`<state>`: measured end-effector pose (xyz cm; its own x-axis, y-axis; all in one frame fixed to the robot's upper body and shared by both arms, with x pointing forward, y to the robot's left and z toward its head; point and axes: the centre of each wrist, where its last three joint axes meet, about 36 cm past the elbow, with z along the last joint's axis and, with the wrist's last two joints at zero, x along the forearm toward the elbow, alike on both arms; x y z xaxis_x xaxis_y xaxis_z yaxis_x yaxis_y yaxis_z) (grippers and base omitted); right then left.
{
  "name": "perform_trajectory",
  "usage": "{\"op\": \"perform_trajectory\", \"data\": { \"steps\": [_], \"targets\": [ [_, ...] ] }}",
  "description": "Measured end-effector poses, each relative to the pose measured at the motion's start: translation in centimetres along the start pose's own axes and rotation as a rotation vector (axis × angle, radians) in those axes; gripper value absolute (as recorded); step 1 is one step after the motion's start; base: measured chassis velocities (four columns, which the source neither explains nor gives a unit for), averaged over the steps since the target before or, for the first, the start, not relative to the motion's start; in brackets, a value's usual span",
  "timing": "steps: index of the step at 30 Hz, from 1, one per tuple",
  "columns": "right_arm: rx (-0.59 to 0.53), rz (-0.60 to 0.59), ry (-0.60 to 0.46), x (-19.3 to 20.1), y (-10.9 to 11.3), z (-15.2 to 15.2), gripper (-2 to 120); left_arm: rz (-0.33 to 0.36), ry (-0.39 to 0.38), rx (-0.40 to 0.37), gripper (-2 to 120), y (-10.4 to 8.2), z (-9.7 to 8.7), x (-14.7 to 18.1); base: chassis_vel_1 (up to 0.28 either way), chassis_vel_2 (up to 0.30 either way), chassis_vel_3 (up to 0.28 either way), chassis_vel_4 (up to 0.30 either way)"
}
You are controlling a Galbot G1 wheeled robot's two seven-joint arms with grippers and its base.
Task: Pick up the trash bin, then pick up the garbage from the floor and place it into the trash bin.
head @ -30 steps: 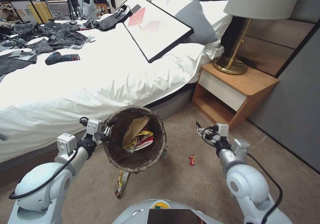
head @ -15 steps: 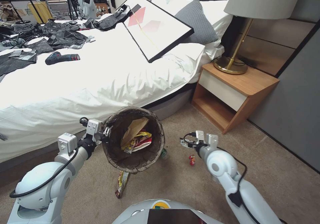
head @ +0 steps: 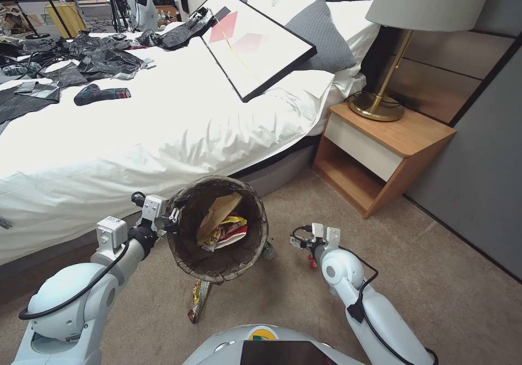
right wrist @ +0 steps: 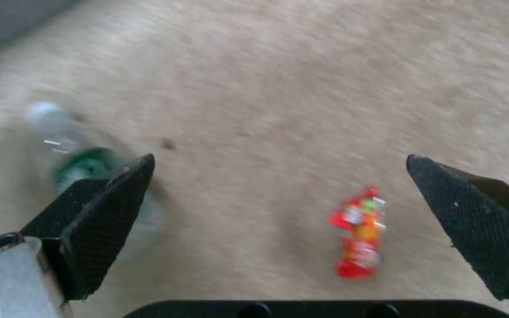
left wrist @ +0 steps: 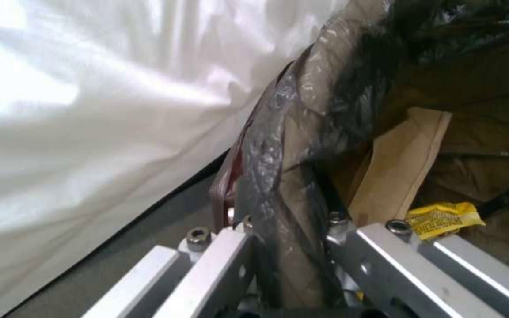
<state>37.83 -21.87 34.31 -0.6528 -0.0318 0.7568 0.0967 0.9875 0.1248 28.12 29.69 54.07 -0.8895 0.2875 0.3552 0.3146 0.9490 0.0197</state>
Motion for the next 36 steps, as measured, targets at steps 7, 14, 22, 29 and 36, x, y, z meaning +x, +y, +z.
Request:
{"op": "perform_trajectory", "data": {
  "steps": [7,14,22,29,36],
  "targets": [
    [0.014,0.09,0.016,-0.2,-2.3,1.4,100,0.005,0.004,0.003,0,0.1,0.2,-0.3,0.0,0.0,0.0,0.0],
    [0.02,0.108,0.055,-1.4,-2.3,3.0,100,0.008,0.008,0.005,0,0.0,0.3,-0.4,0.0,0.0,0.0,0.0],
    [0.025,0.11,0.106,-3.6,-1.4,4.8,100,0.006,0.01,0.004,0,0.2,0.3,-0.5,0.0,0.0,0.0,0.0],
    [0.026,0.126,0.126,-4.9,-1.9,5.4,100,0.004,0.009,0.008,0,0.2,0.4,-0.5,0.0,0.0,0.0,0.0],
    [0.018,0.161,0.139,-6.4,-3.1,5.5,100,0.002,0.01,0.007,0,0.3,0.4,-0.5,0.0,0.0,0.0,0.0]
  ]
}}
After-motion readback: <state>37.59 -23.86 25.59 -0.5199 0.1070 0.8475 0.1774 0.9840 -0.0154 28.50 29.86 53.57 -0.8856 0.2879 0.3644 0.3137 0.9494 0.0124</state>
